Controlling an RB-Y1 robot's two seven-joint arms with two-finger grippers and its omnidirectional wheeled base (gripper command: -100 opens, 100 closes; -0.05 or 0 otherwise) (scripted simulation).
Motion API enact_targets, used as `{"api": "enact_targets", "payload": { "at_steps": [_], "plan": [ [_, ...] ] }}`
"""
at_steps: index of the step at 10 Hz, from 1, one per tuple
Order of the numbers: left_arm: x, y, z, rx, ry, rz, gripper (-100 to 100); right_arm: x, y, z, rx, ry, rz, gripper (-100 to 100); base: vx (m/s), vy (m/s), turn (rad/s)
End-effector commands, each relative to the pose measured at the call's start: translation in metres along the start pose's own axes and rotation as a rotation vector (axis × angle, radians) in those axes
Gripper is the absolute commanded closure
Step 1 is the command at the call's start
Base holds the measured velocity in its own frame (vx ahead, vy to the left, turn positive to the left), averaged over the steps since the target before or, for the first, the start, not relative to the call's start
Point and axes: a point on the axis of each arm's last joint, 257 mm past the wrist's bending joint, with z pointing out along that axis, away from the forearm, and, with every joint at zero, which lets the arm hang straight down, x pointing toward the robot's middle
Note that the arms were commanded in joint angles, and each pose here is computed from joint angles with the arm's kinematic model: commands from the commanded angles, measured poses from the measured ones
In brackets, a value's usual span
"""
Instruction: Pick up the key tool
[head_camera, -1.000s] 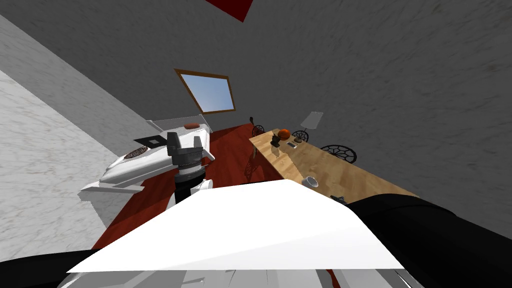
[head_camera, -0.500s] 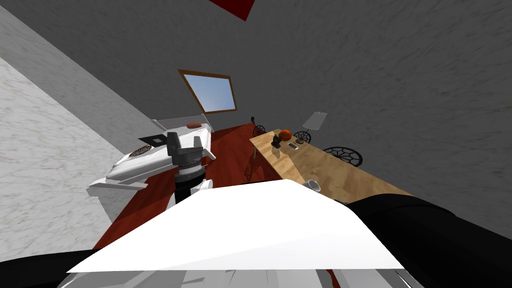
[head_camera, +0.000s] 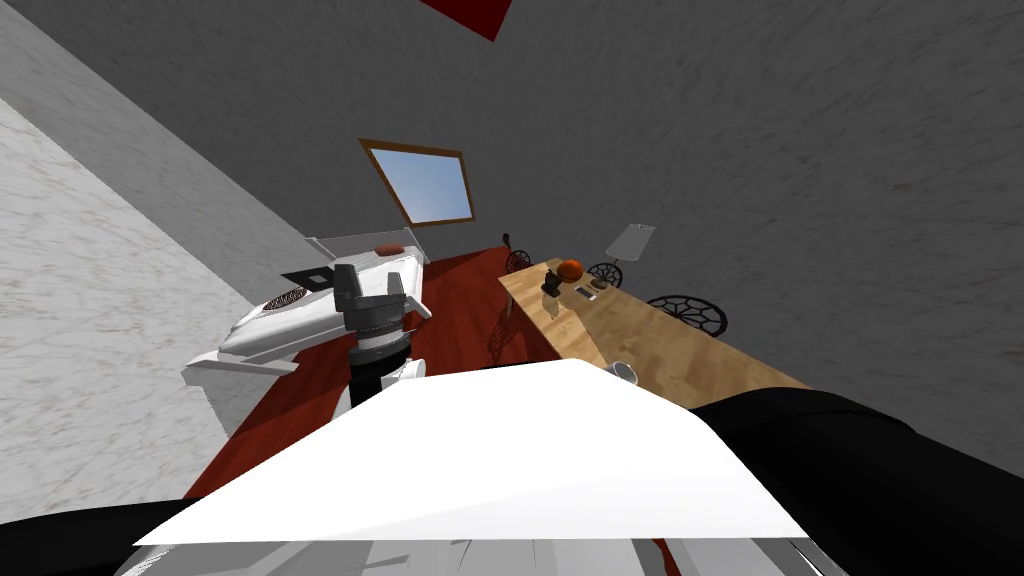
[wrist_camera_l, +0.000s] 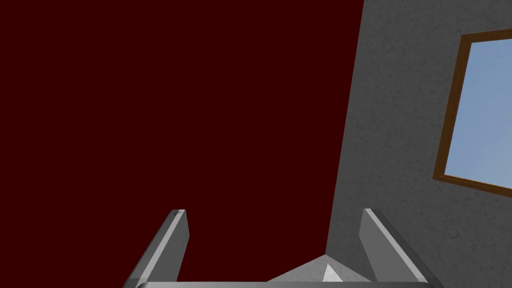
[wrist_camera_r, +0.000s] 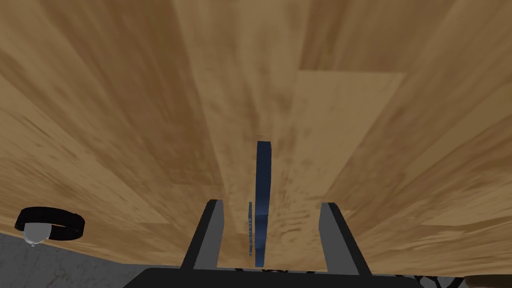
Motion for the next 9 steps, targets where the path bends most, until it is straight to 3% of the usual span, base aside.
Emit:
{"api": "enact_targets", "payload": {
  "at_steps": [1, 4, 5, 6, 8, 9],
  "plan": [
    [0.0, 0.0, 0.0, 0.0, 0.0, 0.0, 0, 0.0, 0.0, 0.0, 0.0, 0.0, 0.0, 100, -0.002, -0.004, -0.019],
    [0.0, 0.0, 0.0, 0.0, 0.0, 0.0, 0, 0.001, -0.002, 0.0, 0.004, 0.001, 0.008, 100, 0.0, 0.001, -0.006],
    [0.0, 0.0, 0.0, 0.0, 0.0, 0.0, 0, 0.001, -0.002, 0.0, 0.004, 0.0, 0.007, 0, 0.0, 0.0, 0.0],
    [0.0, 0.0, 0.0, 0.0, 0.0, 0.0, 0, -0.013, -0.003, -0.005, -0.005, 0.0, -0.006, 100, 0.004, 0.065, -0.046],
    [0.0, 0.0, 0.0, 0.0, 0.0, 0.0, 0, -0.013, -0.004, -0.005, -0.004, -0.002, -0.008, 100, 0.006, 0.077, -0.044],
    [0.0, 0.0, 0.0, 0.0, 0.0, 0.0, 0, -0.013, -0.004, -0.005, -0.006, -0.001, -0.008, 0, 0.0, 0.01, 0.0]
  ]
}}
